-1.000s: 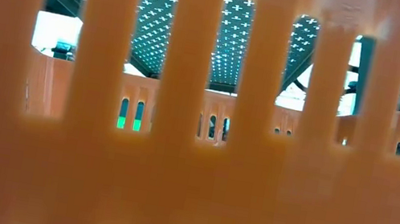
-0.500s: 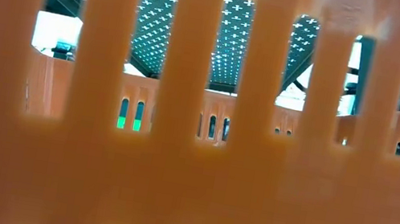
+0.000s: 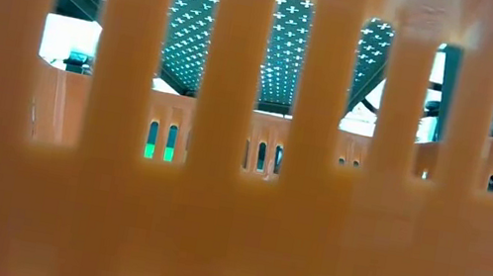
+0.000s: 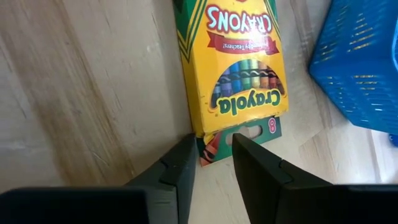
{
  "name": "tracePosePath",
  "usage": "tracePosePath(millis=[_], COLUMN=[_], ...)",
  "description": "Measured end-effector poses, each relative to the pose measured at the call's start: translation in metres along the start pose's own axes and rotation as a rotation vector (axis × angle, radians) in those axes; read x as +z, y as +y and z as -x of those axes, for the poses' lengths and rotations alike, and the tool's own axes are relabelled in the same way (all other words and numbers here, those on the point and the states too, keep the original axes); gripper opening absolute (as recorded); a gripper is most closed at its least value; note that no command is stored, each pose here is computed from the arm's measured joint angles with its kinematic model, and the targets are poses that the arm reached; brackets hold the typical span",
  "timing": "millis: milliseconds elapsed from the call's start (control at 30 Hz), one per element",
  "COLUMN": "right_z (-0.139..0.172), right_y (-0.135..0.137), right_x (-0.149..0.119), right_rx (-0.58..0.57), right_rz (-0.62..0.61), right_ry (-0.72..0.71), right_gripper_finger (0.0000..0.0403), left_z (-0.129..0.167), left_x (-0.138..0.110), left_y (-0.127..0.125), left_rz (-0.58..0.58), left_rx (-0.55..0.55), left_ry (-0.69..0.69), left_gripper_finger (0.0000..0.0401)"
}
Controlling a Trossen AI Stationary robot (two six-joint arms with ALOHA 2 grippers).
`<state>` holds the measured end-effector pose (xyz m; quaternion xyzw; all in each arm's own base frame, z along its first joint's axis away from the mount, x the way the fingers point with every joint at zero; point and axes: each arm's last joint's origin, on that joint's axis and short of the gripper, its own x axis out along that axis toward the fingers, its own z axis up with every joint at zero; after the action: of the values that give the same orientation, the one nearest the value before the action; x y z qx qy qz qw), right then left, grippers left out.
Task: Pick & Place Office Desk Supplies
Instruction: Put the yellow crayon box into the green basket
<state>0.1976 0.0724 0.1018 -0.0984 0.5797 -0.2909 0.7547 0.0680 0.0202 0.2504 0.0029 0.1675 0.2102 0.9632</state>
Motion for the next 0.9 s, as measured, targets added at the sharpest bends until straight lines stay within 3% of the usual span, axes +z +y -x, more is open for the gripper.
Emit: tracePosePath(millis=[367, 900], right_z=[-0.0003, -0.0003], right_y=[0.0007, 0.0007], right_x=[0.0001, 0.0003], right_rx=[0.009, 0.009], right_rz=[-0.004, 0.02], right_ry=[0.002, 0.002], right_gripper_finger=[0.0063, 0.0052], left_z=[0.0, 0.0], left_x=[0.0, 0.0], left_y=[0.0, 0.0], left_rz=[0.0, 0.003], left_rx=[0.0, 0.0], left_ry=[0.0, 0.0], left_gripper_finger=[0.0098, 0.0098])
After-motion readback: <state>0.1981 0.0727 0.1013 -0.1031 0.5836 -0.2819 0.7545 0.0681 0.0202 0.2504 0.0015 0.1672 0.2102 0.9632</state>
